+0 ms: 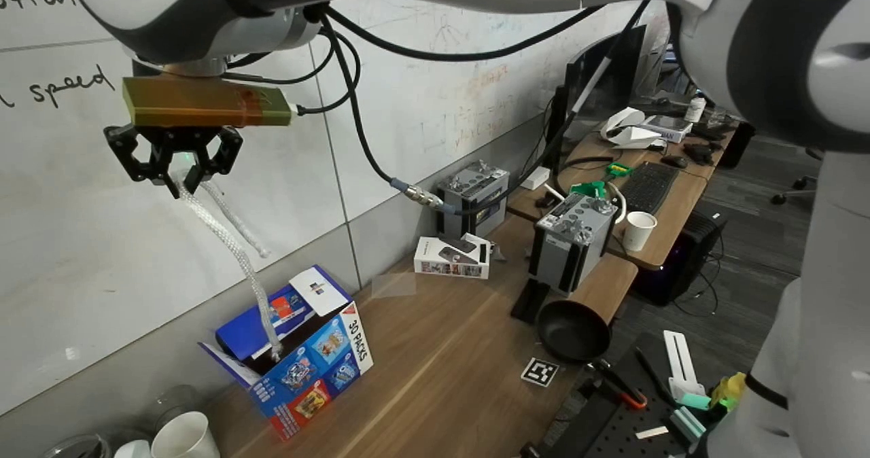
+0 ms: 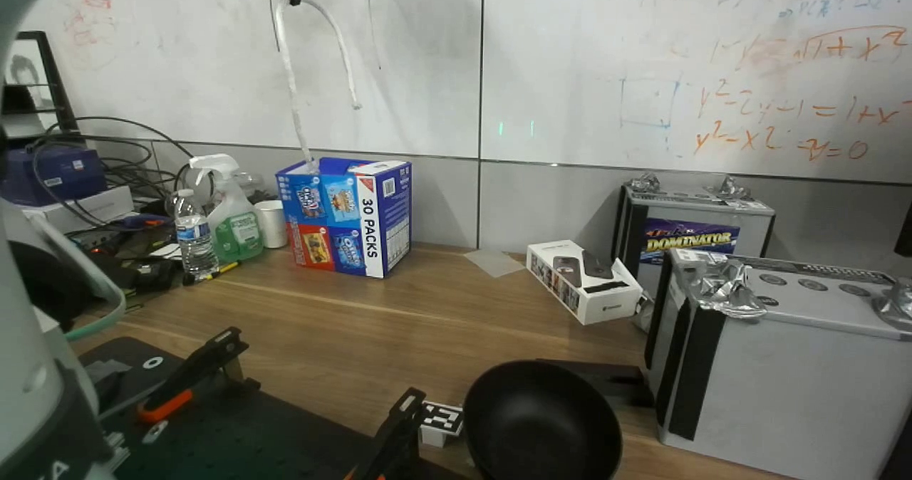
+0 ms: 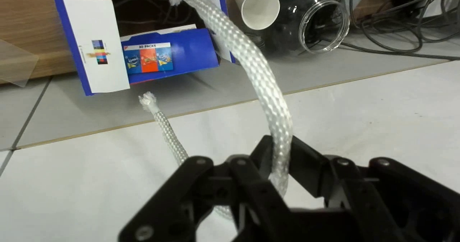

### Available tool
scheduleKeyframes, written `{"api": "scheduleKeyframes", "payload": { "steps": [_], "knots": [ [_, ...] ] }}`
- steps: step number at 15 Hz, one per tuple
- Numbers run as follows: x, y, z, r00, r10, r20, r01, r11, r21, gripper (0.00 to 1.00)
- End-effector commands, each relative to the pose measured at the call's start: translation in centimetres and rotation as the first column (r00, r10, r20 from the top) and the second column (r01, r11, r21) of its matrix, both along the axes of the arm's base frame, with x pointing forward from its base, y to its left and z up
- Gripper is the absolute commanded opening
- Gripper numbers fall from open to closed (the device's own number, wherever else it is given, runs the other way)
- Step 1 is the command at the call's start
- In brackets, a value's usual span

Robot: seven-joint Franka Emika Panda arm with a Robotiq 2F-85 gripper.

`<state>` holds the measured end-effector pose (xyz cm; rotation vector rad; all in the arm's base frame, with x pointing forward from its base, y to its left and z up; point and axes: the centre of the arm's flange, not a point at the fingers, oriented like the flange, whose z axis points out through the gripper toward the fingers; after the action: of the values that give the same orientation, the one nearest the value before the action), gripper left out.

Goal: Put the ropes into the blue box.

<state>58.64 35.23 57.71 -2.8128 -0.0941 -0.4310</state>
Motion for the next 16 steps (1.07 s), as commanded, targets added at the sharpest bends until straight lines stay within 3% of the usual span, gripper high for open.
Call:
{"api": "scheduleKeyframes", "payload": {
  "steps": [1, 9, 16],
  "knots": [
    [1.7, 0.8, 0.9, 0.999, -0.037, 0.025, 0.037, 0.999, 0.005, 0.11],
    [1.3, 2.2, -3.2, 0.998, 0.024, -0.058, -0.022, 0.999, 0.035, 0.1],
    [1.4, 2.7, -8.2, 0.979, 0.121, -0.165, -0.108, 0.991, 0.083, 0.1]
  ]
}}
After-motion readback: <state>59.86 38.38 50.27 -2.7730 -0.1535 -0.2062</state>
